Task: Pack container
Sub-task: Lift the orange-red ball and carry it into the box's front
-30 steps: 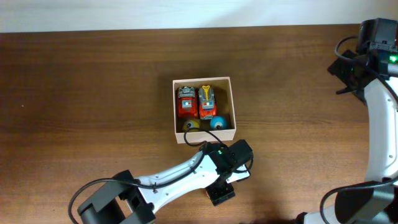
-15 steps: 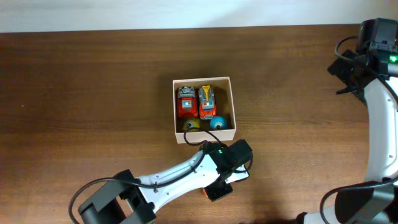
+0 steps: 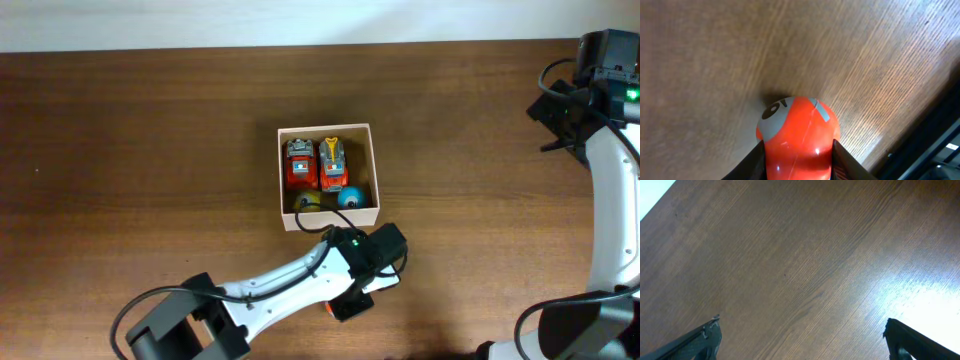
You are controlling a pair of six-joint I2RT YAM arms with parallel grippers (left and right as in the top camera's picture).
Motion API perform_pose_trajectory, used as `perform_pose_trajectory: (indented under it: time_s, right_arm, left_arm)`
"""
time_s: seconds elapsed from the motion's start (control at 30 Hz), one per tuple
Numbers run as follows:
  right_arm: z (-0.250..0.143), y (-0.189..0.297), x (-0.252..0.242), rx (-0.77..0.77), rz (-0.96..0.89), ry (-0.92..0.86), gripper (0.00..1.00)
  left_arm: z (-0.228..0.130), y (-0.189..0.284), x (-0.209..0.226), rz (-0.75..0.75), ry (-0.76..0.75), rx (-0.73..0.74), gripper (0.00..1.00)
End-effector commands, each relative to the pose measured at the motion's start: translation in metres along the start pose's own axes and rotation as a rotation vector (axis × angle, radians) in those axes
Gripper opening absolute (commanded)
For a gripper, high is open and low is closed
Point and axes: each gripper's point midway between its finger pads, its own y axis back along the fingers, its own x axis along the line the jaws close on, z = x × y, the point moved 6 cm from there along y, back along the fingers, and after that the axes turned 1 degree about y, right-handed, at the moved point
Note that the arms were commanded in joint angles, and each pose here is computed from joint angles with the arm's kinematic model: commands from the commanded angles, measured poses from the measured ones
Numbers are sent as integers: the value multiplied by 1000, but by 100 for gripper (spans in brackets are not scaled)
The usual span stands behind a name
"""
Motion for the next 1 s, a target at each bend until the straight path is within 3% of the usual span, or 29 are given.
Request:
perform_pose_trajectory:
  time_s: [0.0,0.33,0.5,0.7,0.97]
  right_arm:
    - [6,10,-2,-28,16,-20,99]
    - [6,10,-2,-28,16,-20,99]
    - [6,10,-2,-28,16,-20,99]
    - [6,10,-2,-28,16,-20,99]
    - [6,10,-2,-28,16,-20,99]
  left_arm:
    - [13,12,6,38,16,-28,15]
    - [27,35,7,44,14,-71,15]
    - [43,57,18,138,27,-138,15]
    - [63,102,56,306,161,-259,16]
    - [52,135,138,391,517,-370,15]
